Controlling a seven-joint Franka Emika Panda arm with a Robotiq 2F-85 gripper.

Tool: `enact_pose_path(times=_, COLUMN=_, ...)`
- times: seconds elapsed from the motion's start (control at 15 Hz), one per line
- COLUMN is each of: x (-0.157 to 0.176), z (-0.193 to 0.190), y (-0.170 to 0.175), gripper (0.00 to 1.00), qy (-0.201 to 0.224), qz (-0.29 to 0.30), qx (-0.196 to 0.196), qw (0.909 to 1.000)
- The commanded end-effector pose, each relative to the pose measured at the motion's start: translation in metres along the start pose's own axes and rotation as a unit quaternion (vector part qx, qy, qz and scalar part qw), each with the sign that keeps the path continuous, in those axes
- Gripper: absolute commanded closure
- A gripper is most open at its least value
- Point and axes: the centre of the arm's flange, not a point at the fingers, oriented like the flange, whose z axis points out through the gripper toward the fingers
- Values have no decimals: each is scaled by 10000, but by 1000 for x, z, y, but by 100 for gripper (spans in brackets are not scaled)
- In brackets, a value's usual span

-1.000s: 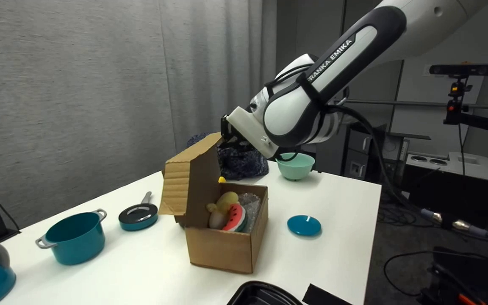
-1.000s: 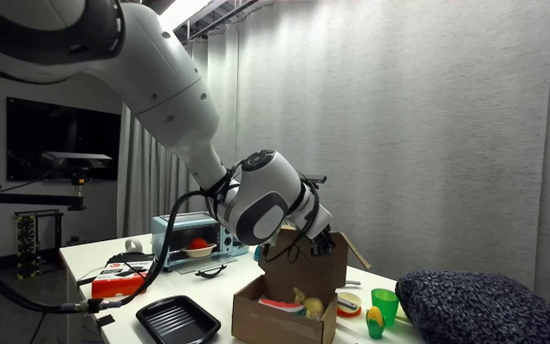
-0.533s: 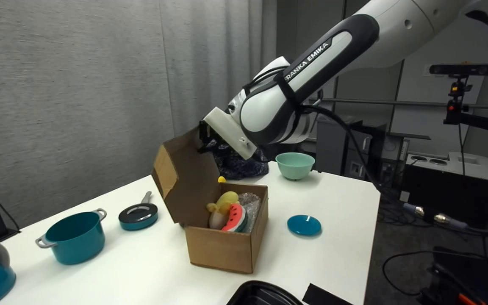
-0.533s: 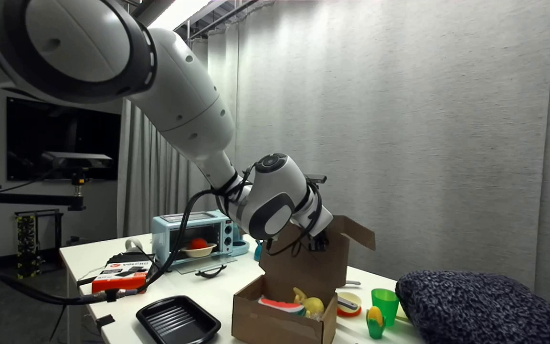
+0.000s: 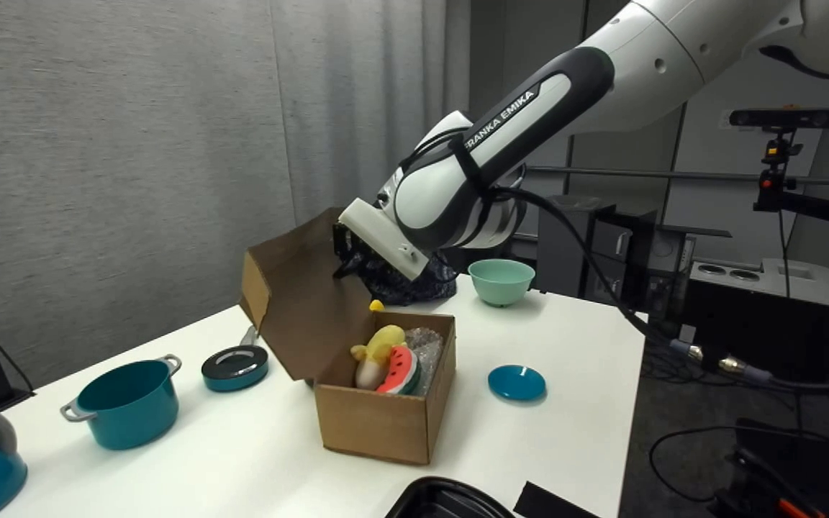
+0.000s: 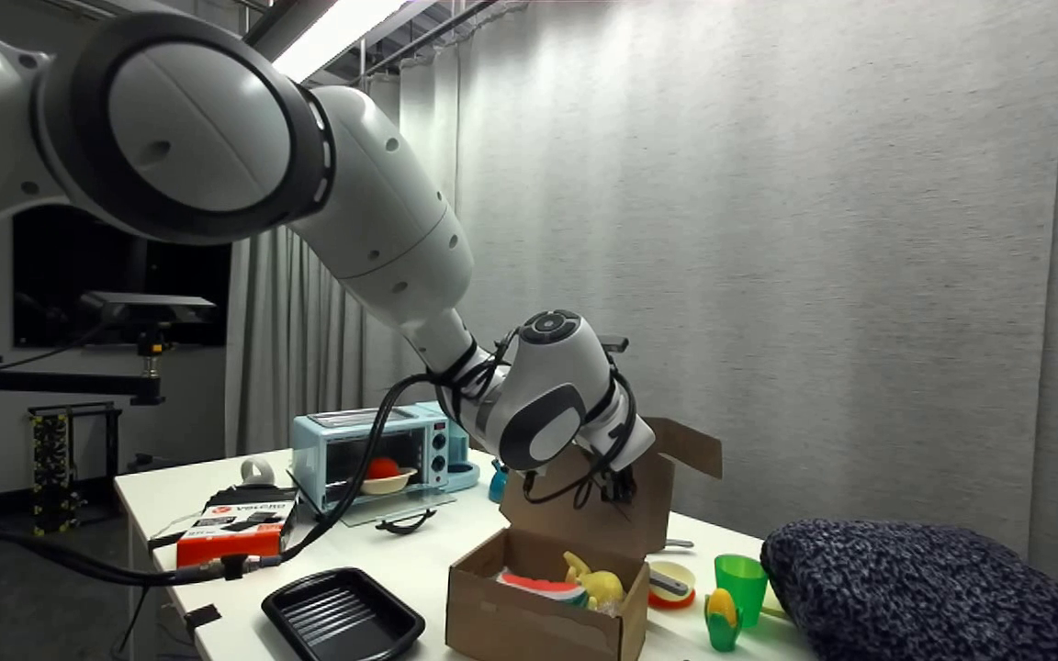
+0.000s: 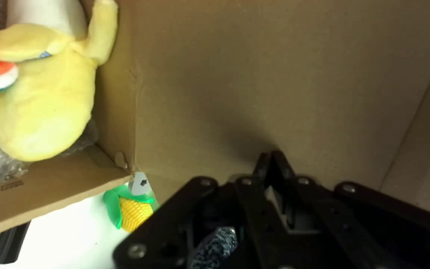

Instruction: Open the brown box.

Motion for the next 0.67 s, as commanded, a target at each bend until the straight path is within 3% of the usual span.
enact_pose_path(times=0.0, x=5, z=15, y=-11, gripper=99, qy=-82, qz=-150, qx=61, qw=9998)
enact_pose_path(times=0.2, x=5, z=18, y=-14, gripper=99, qy=-177, qz=-230, qx=65, qw=9996)
enact_pose_path(times=0.6, x=-9, z=42, y=-1, gripper=99, qy=-715, qz=-489, qx=-633, qw=9942)
